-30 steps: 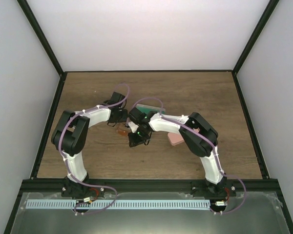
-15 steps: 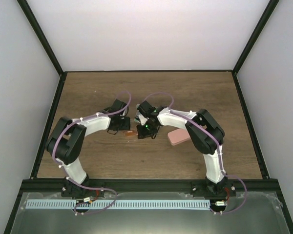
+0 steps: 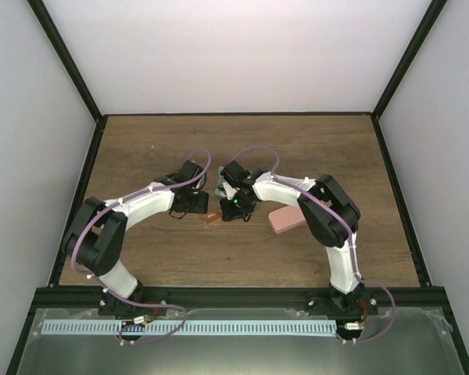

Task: Organize the sunglasses
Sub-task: Fold the sunglasses at the center of the board.

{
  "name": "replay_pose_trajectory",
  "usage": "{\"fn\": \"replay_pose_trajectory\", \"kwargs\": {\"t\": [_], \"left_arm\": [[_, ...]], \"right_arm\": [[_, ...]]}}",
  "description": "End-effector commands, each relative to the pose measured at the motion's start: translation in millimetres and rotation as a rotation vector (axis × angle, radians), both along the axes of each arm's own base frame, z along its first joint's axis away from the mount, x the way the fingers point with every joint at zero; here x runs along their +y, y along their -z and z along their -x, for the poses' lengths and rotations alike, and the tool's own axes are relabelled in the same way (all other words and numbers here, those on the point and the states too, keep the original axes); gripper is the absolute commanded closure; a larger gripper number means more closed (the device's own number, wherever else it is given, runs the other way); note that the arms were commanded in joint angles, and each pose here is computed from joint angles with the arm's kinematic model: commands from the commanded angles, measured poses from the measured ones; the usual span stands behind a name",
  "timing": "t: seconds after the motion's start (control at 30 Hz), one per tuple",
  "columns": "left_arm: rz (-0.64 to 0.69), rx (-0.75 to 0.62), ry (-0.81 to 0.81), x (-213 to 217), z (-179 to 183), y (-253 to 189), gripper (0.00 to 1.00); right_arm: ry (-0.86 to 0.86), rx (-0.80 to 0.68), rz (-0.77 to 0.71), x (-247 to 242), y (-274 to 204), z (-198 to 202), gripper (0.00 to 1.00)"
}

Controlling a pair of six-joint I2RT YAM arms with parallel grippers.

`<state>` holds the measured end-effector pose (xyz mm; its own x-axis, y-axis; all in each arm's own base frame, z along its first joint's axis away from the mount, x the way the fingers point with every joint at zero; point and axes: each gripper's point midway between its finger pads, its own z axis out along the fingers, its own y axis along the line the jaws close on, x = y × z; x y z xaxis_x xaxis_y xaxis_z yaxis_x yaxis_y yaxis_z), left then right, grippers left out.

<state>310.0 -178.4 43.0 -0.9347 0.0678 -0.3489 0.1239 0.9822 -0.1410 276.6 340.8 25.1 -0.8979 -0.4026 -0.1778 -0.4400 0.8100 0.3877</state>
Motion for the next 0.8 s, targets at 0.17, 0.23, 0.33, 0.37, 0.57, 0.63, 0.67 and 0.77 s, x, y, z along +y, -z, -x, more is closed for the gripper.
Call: {"fn": "replay_pose_trajectory", "kwargs": {"t": [0.17, 0.23, 0.33, 0.37, 0.57, 0.63, 0.67, 0.77], "left_arm": [[-0.126, -0.031, -0.047, 25, -14, 0, 0.4], [-0.137, -0.023, -0.036, 23, -21, 5, 0.4], [-0.148, -0.019, -0.006, 16, -31, 9, 0.41], [-0.154, -0.018, 0.005, 15, -34, 11, 0.42], [-0.192, -0.038, 0.064, 9, -51, 13, 0.47], [-0.207, -0.054, 0.08, 10, -54, 12, 0.48], [-0.21, -0.062, 0.094, 9, -56, 11, 0.5], [-0.214, -0.075, 0.117, 8, -59, 9, 0.56]], "right_arm": [[0.045, -0.041, 0.071, -18, 0, -13, 0.78], [0.052, -0.04, 0.079, -21, 1, -12, 0.78], [0.073, -0.045, 0.086, -25, 1, -14, 0.79], [0.085, -0.049, 0.083, -27, -1, -15, 0.79], [0.146, -0.052, 0.109, -41, 0, -23, 0.8], [0.162, -0.056, 0.142, -45, 3, -28, 0.81], [0.168, -0.063, 0.157, -47, 4, -30, 0.81], [0.19, -0.106, 0.198, -53, 4, -41, 0.85]]}}
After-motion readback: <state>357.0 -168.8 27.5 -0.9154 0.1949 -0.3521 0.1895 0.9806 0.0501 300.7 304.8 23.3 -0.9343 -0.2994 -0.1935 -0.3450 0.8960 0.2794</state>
